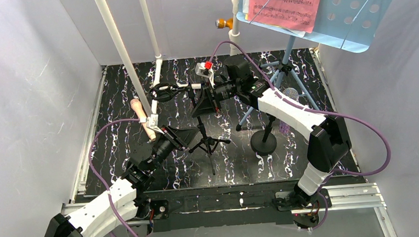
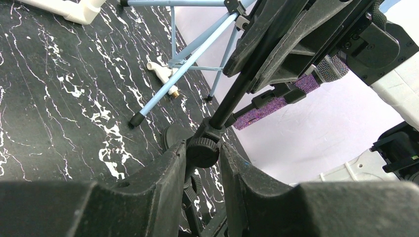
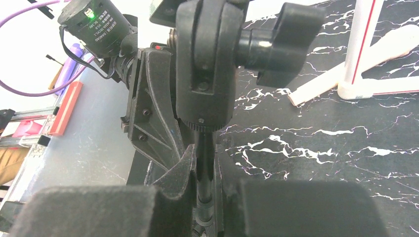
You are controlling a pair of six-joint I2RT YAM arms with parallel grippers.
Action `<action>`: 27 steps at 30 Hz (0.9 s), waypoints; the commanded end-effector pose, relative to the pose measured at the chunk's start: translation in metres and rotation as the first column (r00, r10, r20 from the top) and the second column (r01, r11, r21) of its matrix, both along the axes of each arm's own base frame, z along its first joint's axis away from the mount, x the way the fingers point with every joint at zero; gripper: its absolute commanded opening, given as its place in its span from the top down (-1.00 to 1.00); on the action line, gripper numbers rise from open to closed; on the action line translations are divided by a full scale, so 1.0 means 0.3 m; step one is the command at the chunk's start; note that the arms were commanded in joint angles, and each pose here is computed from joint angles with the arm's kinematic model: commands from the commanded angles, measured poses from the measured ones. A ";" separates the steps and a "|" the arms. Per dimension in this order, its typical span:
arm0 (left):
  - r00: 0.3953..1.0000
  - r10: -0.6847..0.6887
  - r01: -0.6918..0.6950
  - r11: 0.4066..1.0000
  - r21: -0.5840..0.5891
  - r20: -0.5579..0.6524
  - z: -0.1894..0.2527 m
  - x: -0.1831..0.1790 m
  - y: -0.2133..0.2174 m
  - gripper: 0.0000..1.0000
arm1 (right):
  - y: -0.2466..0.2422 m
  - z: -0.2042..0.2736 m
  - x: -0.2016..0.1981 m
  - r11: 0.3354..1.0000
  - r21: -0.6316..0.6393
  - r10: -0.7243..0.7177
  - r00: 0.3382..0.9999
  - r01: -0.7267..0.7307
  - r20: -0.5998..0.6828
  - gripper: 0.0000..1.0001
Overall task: Pack up the instrument practice props
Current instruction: Unscrew the knob on the microphone stand.
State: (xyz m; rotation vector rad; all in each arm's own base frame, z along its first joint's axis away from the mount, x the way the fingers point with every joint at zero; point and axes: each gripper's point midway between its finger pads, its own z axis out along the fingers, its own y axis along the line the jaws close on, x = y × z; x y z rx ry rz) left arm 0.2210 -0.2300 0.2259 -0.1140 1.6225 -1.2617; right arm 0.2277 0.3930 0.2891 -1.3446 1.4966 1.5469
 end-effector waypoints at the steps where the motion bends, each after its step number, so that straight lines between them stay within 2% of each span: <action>1: 0.999 0.004 -0.003 0.999 -0.034 0.032 0.063 0.008 0.001 0.38 | -0.018 0.122 -0.033 0.996 0.087 0.027 0.997 -0.034 0.077 0.97; 6: 1.000 -0.002 0.003 1.000 -0.030 0.028 0.056 0.006 -0.002 0.32 | -0.018 0.118 -0.032 0.996 0.085 0.027 0.997 -0.033 0.075 0.97; 13: 1.000 -0.012 0.012 0.999 -0.034 0.023 0.058 0.004 -0.007 0.41 | -0.017 0.113 -0.031 0.996 0.084 0.027 0.997 -0.033 0.072 0.97; 18: 1.000 -0.016 0.017 0.999 -0.039 0.026 0.066 0.003 -0.008 0.61 | -0.017 0.113 -0.032 0.996 0.084 0.027 0.997 -0.033 0.071 0.97; 23: 1.000 0.007 -0.008 0.997 -0.083 -0.019 0.064 0.012 0.003 1.00 | -0.016 0.108 -0.030 0.996 0.083 0.025 0.997 -0.031 0.070 0.97; 27: 0.987 0.063 -0.095 0.972 -0.215 -0.150 0.065 0.042 0.034 1.00 | -0.015 0.102 -0.024 0.996 0.081 0.016 0.997 -0.022 0.073 0.97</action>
